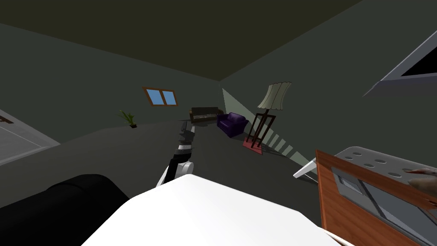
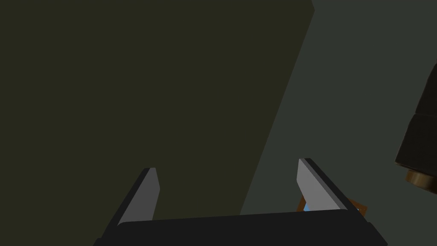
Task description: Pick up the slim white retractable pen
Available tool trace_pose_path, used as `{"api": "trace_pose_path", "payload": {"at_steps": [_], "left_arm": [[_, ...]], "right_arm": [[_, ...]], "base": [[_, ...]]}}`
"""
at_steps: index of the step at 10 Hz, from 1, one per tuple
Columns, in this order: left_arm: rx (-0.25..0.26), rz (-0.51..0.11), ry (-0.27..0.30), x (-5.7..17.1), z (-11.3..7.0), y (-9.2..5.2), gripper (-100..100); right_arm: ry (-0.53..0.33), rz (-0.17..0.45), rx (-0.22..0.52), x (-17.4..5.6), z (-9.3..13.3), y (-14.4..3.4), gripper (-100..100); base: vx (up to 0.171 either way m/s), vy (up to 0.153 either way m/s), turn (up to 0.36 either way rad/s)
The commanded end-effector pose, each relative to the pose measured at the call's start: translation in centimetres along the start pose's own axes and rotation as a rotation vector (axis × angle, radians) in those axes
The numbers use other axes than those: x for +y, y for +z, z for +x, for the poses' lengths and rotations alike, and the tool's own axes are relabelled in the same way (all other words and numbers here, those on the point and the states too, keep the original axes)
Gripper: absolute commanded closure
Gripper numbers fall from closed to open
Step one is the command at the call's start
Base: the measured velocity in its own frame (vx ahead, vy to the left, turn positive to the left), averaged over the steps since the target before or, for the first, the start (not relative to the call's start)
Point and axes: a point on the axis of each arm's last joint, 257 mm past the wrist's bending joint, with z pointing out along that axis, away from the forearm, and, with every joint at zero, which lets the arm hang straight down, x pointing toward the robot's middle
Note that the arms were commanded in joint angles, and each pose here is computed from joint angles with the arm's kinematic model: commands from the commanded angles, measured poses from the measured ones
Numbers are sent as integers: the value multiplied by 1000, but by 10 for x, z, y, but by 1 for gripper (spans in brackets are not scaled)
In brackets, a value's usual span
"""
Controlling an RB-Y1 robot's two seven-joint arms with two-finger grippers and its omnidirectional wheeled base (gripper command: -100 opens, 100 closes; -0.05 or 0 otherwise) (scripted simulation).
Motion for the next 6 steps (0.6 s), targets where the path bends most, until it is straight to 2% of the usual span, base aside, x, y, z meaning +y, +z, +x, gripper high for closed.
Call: {"api": "trace_pose_path", "payload": {"at_steps": [1,4,5,6], "left_arm": [[0,0,0,0,0,0,0],[0,0,0,0,0,0,0],[0,0,0,0,0,0,0],[0,0,0,0,0,0,0]], "right_arm": [[-1,-39,25,26,16,1,-100],[-10,-142,75,88,50,-5,-100],[-10,-142,75,88,50,-5,-100],[-16,-184,89,113,61,-10,-100]], "base": [[206,12,14],[228,-20,41],[173,-3,7],[203,-5,41]]}}
